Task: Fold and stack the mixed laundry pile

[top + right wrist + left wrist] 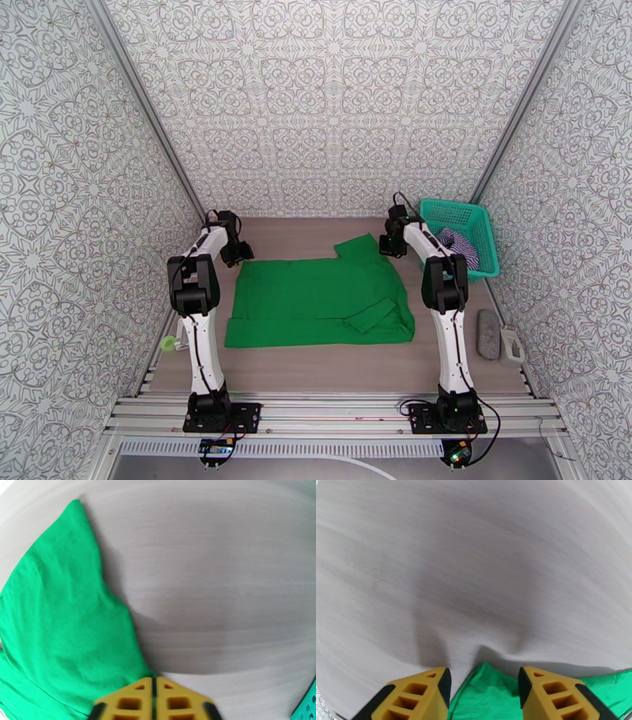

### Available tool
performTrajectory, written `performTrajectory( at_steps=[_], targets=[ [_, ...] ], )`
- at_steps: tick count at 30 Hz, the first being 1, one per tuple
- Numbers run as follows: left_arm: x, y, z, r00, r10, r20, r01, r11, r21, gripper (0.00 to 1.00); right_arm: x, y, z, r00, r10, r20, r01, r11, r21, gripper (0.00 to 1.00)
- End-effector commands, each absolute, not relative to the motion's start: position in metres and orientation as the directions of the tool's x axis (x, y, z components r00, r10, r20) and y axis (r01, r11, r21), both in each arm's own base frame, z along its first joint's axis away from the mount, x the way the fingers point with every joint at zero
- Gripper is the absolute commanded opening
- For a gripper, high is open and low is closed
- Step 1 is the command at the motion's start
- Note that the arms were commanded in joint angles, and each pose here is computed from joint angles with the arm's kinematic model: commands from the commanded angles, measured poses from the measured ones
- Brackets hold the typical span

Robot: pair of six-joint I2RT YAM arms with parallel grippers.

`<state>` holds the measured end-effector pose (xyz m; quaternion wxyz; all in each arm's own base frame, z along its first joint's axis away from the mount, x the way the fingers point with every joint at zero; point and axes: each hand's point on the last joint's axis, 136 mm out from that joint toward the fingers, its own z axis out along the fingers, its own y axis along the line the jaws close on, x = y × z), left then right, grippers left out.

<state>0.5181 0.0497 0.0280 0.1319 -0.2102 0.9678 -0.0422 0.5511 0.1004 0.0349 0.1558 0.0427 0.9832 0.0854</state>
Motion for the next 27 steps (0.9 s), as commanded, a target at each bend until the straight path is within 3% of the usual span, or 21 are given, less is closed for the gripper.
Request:
performTrajectory(
  at_steps=[1, 7, 15, 27],
  targets=[
    [0.521, 0.057, 0.048, -0.871, -0.411, -0.27, -0.386, 0.911, -0.144, 0.52, 0.554, 0.095, 0.054, -0.938, 0.11, -0.329, 0.055, 0.983, 0.172, 0.42],
    [0.52, 0.057, 0.047, -0.873, -0.41, -0.265, -0.385, 0.912, -0.144, 0.52, 0.555, 0.104, 0.038, -0.949, 0.098, -0.299, 0.034, 0.977, 0.211, 0.46],
    [0.521, 0.057, 0.046, -0.873, -0.411, -0.263, -0.385, 0.911, -0.148, 0.52, 0.553, 0.113, 0.017, -0.963, 0.073, -0.258, 0.014, 0.975, 0.222, 0.39],
    [0.522, 0.052, 0.04, -0.881, -0.401, -0.25, -0.371, 0.915, -0.159, 0.54, 0.557, 0.111, 0.028, -0.954, 0.075, -0.289, 0.015, 0.979, 0.203, 0.06]
  ],
)
